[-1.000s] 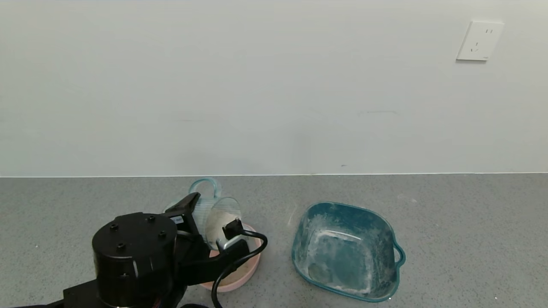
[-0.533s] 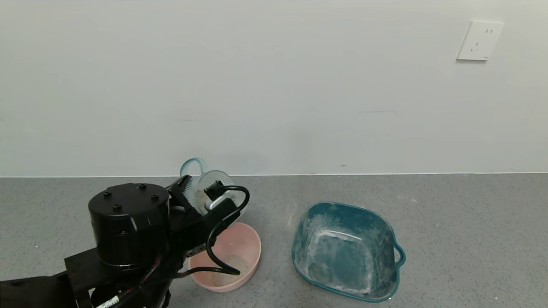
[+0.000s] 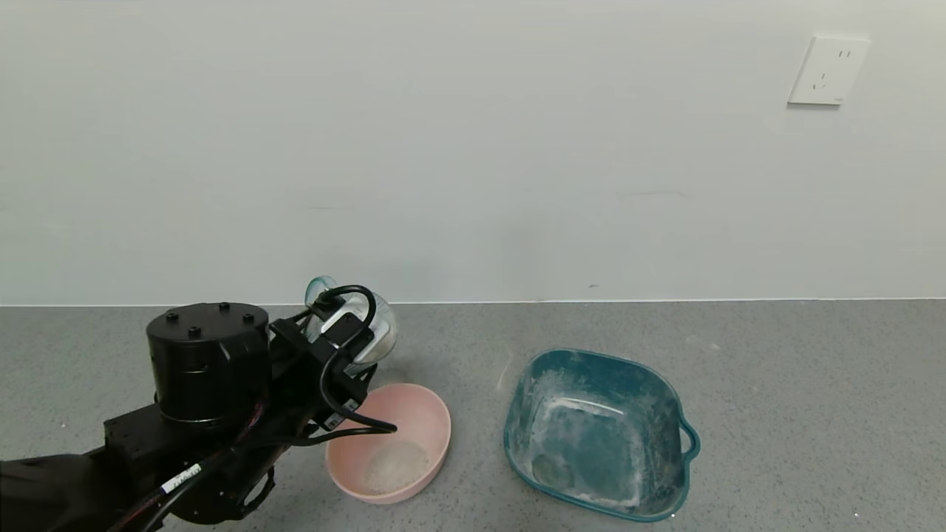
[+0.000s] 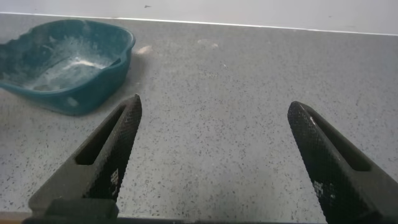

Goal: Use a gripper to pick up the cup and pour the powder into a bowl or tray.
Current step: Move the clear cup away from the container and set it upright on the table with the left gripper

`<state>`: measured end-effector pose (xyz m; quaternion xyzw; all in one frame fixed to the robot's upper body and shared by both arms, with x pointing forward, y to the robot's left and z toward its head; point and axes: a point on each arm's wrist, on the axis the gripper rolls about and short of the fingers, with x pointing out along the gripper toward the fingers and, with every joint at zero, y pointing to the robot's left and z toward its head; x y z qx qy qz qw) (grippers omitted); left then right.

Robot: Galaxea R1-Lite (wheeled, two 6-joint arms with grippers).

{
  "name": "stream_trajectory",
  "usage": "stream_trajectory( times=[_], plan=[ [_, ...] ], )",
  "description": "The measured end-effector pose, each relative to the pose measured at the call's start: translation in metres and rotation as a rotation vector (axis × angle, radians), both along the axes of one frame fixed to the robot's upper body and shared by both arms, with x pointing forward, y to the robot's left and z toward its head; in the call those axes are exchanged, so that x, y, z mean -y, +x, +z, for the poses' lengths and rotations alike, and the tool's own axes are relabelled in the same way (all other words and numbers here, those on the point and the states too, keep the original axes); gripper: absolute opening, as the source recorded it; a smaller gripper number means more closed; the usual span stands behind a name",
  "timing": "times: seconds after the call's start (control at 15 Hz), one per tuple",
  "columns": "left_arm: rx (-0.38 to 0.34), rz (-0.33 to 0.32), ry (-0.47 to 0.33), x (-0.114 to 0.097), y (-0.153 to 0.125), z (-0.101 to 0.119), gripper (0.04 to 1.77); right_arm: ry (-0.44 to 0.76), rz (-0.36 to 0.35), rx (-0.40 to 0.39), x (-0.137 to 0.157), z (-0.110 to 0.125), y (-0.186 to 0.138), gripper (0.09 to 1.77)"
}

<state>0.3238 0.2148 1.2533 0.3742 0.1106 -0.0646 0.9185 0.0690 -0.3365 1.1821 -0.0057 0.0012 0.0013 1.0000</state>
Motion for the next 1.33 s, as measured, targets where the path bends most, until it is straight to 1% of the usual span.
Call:
stream_trajectory(
  times=[0.2, 0.33, 0.47, 0.6, 0.67, 0.8, 1.0, 1.13, 1.33],
  plan=[
    [-0.009, -0.004, -0.201, -0.003, 0.014, 0.003, 1.3, 0.0, 0.0, 0.0, 0.0, 0.0, 0.0, 1.71],
    [-0.018, -0.004, -0.28, -0.013, 0.022, 0.003, 1.3, 0.0, 0.0, 0.0, 0.0, 0.0, 0.0, 1.71],
    [-0.04, -0.015, -0.351, -0.03, 0.03, 0.001, 1.3, 0.0, 0.0, 0.0, 0.0, 0.0, 0.0, 1.71],
    [-0.052, 0.012, -0.402, -0.052, 0.038, -0.001, 1.3, -0.001, 0.0, 0.0, 0.0, 0.0, 0.0, 1.71],
    [-0.055, 0.011, -0.439, -0.064, 0.043, -0.001, 1.3, 0.0, 0.0, 0.0, 0.0, 0.0, 0.0, 1.71],
    [-0.081, 0.005, -0.553, -0.083, 0.051, -0.003, 1.3, 0.0, 0.0, 0.0, 0.0, 0.0, 0.0, 1.71],
    [-0.091, 0.042, -0.642, -0.101, 0.063, -0.007, 1.3, 0.0, 0.0, 0.0, 0.0, 0.0, 0.0, 1.71],
    [-0.104, 0.047, -0.69, -0.108, 0.073, -0.01, 1.3, 0.0, 0.0, 0.0, 0.0, 0.0, 0.0, 1.71],
    [-0.116, 0.068, -0.711, -0.115, 0.091, -0.019, 1.3, 0.0, 0.0, 0.0, 0.0, 0.0, 0.0, 1.71]
  ],
)
